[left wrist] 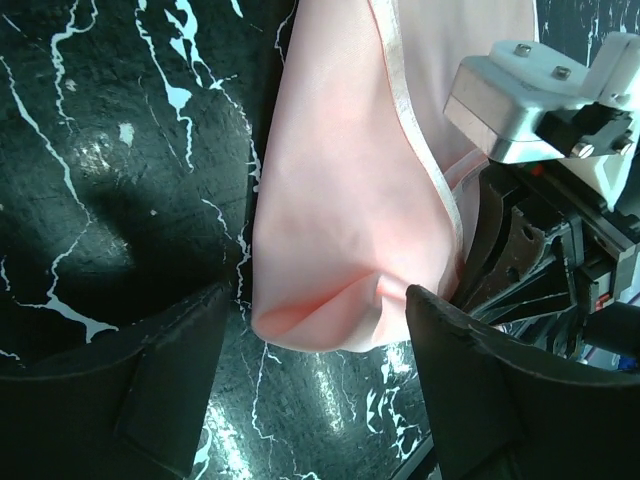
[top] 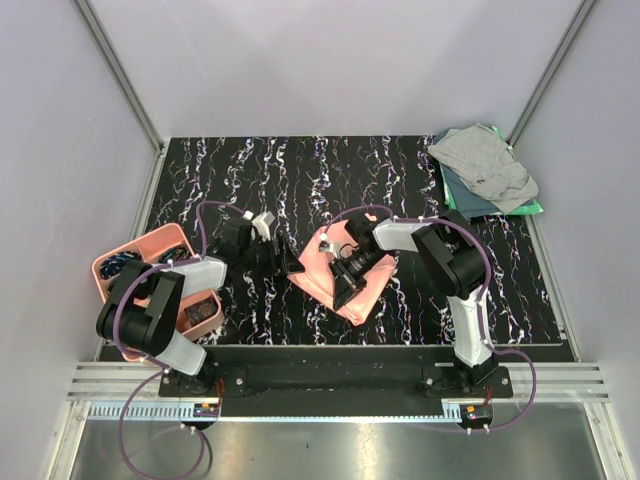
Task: Fold the napkin, place the utensils inside, and roll it up
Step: Roll the napkin with the utensil
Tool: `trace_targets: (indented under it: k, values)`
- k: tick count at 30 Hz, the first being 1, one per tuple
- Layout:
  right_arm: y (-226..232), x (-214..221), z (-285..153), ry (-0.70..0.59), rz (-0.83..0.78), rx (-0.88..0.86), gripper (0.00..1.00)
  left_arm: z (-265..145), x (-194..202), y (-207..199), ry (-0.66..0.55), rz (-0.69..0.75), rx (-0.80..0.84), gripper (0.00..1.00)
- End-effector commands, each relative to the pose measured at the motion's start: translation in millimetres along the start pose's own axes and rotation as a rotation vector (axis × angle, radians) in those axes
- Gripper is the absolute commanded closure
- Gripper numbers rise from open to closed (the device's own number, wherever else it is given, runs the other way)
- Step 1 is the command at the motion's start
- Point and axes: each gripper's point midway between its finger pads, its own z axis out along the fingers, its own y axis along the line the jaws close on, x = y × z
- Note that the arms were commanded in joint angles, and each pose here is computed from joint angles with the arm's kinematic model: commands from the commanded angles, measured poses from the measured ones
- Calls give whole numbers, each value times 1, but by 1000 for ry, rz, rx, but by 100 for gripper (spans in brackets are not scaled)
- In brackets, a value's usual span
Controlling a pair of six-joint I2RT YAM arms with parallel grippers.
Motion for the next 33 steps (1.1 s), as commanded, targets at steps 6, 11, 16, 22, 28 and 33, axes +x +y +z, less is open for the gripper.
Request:
trace_targets:
  k: [6,11,16,22,28,33]
  values:
    - [4,-9,-3,-10,4,-30,100,10,-11,-4,-54,48,83,37]
    - [4,-9,-4,-9,7,-29,100,14,-8,-2,-54,33,94,48]
    - [3,-8,-3,-5,12,-27,100,18,-6,3,-48,29,80,66]
    - [1,-7,-5,-5,16,1,100,18,-1,4,-24,23,82,90]
    - [4,-11,-7,-14,20,2,94,16,1,5,-21,28,75,100]
    - [16,-22,-27,-68,-16,92,67,14,-2,6,-9,15,44,100]
